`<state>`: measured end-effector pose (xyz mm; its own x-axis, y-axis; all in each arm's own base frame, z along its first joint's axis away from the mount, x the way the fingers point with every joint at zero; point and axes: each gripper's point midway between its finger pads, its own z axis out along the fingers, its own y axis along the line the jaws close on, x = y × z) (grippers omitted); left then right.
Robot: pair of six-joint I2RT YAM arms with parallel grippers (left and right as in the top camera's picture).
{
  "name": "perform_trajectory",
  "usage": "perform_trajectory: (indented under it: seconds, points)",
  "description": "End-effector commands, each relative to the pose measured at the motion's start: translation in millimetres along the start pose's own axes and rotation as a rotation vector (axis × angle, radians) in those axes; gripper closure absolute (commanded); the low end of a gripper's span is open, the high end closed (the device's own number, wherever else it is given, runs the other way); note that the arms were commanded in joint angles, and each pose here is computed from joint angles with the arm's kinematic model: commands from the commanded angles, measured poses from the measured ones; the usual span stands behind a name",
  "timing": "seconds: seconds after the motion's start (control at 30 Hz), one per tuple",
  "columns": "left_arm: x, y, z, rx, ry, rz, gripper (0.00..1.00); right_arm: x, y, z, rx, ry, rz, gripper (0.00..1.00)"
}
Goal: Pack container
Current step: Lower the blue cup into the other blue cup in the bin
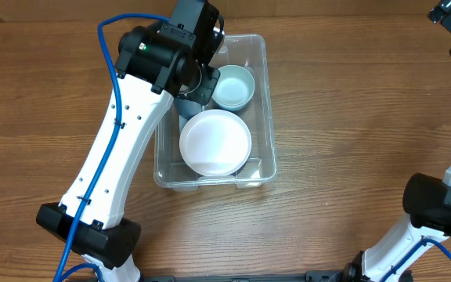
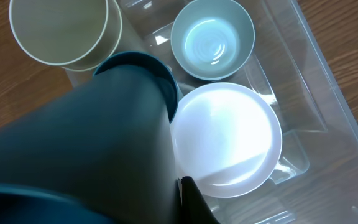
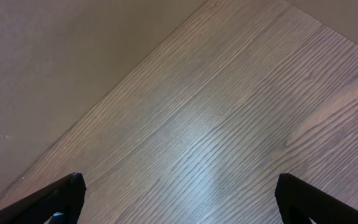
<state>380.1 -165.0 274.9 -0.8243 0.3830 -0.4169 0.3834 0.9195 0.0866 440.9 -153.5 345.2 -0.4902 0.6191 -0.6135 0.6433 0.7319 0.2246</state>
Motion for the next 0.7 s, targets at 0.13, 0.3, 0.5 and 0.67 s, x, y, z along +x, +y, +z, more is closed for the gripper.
perform_trajectory:
  seconds: [0.13,0.3,0.5,0.67]
  points:
    - [-4.1,2.3,1.6,-0.013,-0.013,-0.012,0.33,-3.1,2.0,-3.8,-0.003,-0.017,0.006,0.0]
    - [-10.4,7.2,1.4,-0.038,-0.038,-0.017,0.31,-3.1,2.0,-3.8,-0.003,-0.017,0.006,0.0]
    - [-12.3,22.6,1.0,-0.058,-0.049,-0.072,0.33,-3.1,2.0,-3.8,-0.003,-0.017,0.006,0.0]
    - [-9.2,34.2,-19.4,-0.065,-0.085,-0.154,0.26,-3.1,2.0,-3.8,-0.003,-0.017,0.006,0.0]
